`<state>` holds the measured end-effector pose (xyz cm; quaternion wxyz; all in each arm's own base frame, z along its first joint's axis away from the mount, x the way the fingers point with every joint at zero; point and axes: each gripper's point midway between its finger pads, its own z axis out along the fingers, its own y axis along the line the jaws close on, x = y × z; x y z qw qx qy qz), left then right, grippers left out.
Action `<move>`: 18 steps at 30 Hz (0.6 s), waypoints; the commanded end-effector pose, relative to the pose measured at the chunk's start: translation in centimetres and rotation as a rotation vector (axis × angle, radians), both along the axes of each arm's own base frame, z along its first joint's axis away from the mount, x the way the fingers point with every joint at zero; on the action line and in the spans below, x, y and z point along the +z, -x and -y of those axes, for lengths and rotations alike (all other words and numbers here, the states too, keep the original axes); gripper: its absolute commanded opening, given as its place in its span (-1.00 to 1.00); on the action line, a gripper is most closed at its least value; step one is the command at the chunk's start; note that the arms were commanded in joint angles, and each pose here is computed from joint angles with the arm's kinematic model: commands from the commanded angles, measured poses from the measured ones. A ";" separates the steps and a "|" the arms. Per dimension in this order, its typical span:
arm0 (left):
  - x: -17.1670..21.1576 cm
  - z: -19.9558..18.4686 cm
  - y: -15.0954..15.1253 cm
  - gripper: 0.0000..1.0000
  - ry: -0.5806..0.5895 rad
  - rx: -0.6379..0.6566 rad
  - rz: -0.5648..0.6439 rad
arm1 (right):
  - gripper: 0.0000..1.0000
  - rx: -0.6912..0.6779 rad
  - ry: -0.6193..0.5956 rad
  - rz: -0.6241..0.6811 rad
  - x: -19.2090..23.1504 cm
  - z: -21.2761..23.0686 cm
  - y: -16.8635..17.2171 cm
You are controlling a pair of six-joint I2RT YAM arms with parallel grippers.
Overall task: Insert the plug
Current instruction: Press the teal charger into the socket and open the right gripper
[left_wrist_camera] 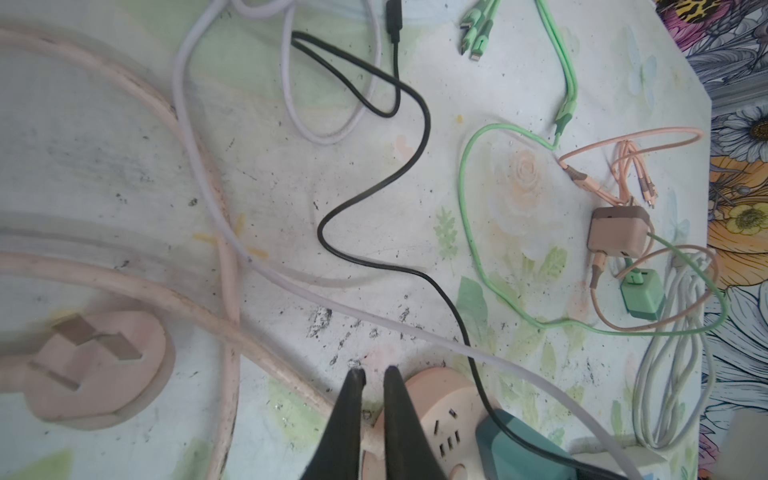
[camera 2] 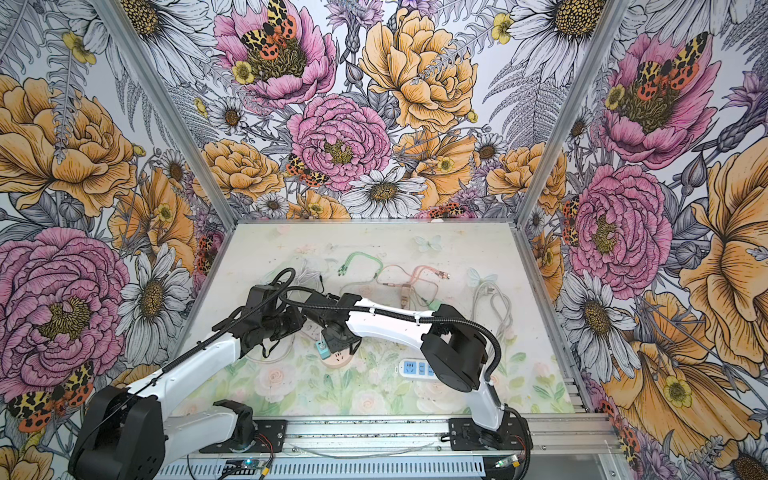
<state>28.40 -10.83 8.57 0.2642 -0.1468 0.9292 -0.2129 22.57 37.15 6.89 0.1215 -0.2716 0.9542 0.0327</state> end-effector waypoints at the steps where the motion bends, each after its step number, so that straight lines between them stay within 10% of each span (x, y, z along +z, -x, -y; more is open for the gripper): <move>1: 1.5 -1.0 0.0 -0.70 -0.055 0.002 0.025 | -0.33 0.041 0.207 -0.142 -4.8 3.8 3.2; 18: 4.7 -2.3 0.2 -0.67 -0.085 0.031 0.086 | -0.26 0.070 0.133 -0.101 -1.9 2.5 2.9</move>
